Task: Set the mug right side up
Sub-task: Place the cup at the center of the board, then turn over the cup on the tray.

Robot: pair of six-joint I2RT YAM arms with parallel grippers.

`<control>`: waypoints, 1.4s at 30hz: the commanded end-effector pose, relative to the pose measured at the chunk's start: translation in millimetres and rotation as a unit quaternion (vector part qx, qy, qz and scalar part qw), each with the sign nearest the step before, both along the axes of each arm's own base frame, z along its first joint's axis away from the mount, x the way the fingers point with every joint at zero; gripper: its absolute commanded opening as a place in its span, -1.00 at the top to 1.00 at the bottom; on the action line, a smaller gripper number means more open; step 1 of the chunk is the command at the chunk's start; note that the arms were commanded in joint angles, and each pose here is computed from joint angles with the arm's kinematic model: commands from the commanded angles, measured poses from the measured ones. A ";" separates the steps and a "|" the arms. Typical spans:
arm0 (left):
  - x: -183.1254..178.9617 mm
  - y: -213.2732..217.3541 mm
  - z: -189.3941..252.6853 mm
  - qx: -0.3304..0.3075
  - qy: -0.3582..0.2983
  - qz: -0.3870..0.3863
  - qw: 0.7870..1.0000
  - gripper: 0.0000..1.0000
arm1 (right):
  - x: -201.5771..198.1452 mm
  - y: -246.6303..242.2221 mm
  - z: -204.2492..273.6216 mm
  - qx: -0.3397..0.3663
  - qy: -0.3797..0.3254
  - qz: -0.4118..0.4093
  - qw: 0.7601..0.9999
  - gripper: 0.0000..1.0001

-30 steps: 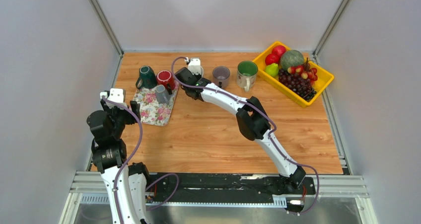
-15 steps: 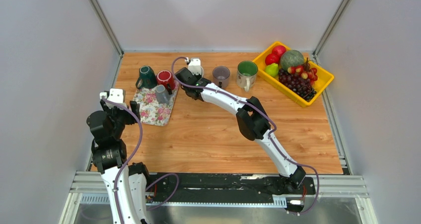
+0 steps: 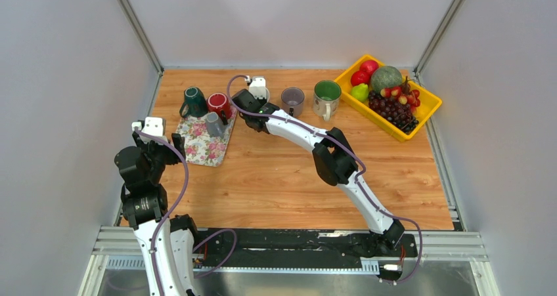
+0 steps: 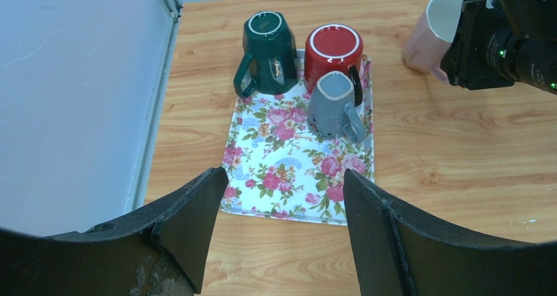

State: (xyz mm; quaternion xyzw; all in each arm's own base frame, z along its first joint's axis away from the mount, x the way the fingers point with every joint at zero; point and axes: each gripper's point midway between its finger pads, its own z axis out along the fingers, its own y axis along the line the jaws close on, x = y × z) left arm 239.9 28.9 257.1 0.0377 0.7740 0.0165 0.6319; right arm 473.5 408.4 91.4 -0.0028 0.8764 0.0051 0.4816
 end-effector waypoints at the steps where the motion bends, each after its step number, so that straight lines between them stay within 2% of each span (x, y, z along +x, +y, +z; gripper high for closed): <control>1: 1.7 1.9 7.6 -0.002 -0.018 0.005 1.000 -0.52 | 10.6 9.6 50.2 0.056 -0.049 -0.013 0.997 0.55; 21: 1.7 1.9 7.8 -0.003 -0.018 0.005 1.000 -0.52 | 10.8 9.5 51.4 0.058 -0.049 -0.013 0.997 0.37; 30: 1.3 2.5 8.9 -0.003 -0.020 0.007 1.000 -0.52 | 11.4 10.3 53.5 0.059 -0.051 -0.012 0.997 0.37; 32: 1.1 2.7 8.6 -0.002 -0.019 0.008 1.000 -0.52 | 11.7 11.0 53.1 0.058 -0.052 -0.011 0.997 0.40; 36: 0.8 2.7 9.3 -0.002 -0.020 0.008 1.000 -0.53 | 12.4 10.6 53.4 0.058 -0.054 -0.014 0.997 0.61; 42: 0.8 2.6 9.7 -0.003 -0.021 0.008 1.000 -0.52 | 11.8 10.7 56.2 0.058 -0.056 -0.015 0.997 0.65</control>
